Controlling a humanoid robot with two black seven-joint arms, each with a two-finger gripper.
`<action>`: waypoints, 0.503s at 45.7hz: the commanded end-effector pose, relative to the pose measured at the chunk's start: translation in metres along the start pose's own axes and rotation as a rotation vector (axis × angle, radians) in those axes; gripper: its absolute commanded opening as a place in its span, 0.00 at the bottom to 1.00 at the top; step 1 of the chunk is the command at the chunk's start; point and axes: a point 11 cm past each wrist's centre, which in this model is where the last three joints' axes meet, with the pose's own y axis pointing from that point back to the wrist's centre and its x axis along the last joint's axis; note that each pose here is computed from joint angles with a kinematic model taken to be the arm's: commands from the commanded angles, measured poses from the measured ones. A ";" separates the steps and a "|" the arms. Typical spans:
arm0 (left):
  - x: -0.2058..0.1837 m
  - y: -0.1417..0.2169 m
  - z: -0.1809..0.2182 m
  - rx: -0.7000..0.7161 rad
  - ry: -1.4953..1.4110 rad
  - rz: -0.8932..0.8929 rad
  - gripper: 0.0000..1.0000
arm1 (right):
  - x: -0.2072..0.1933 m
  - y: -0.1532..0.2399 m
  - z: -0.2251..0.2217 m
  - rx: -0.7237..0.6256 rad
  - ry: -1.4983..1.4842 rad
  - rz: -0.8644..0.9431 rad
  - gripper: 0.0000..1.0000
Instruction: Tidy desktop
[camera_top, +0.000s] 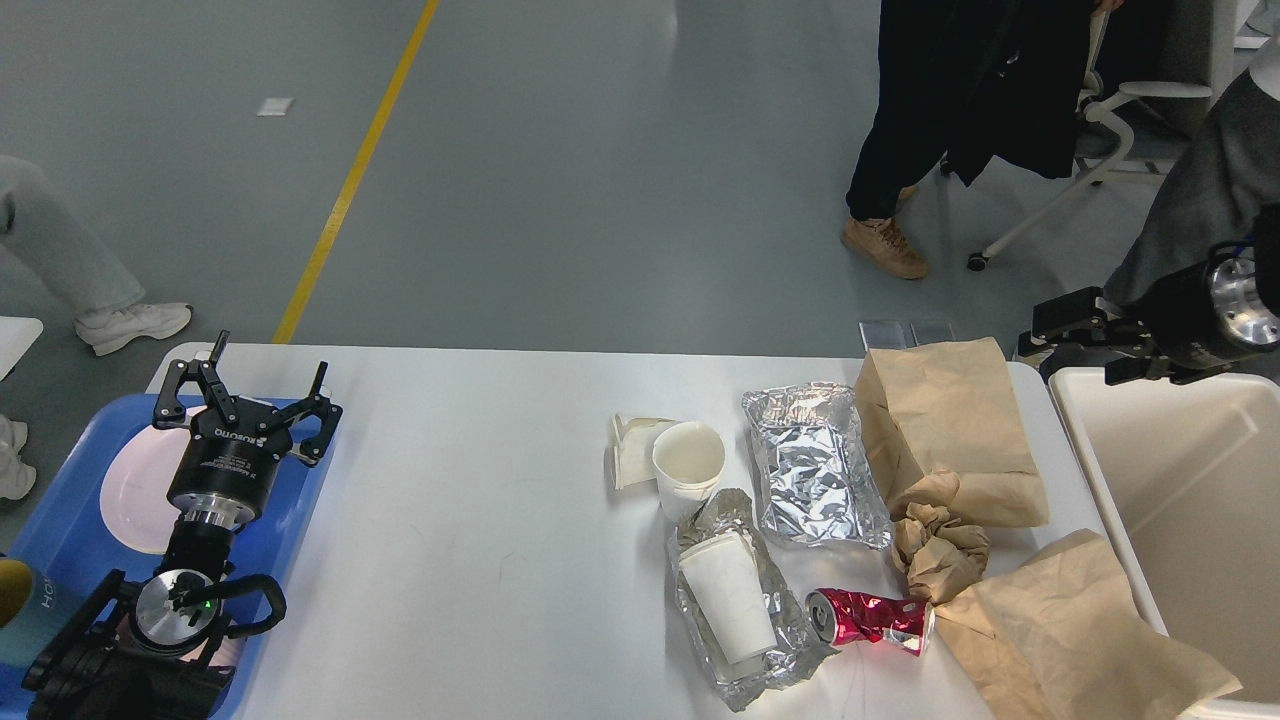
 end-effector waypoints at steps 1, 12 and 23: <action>0.000 0.000 0.000 0.000 -0.001 0.000 0.96 | -0.007 0.030 -0.027 -0.126 0.072 -0.161 1.00; 0.001 0.001 0.000 0.000 -0.001 0.003 0.96 | -0.034 0.089 -0.056 -0.391 0.180 -0.252 1.00; 0.000 0.000 0.000 0.000 -0.001 0.002 0.96 | -0.055 0.163 -0.109 -0.370 0.196 -0.149 1.00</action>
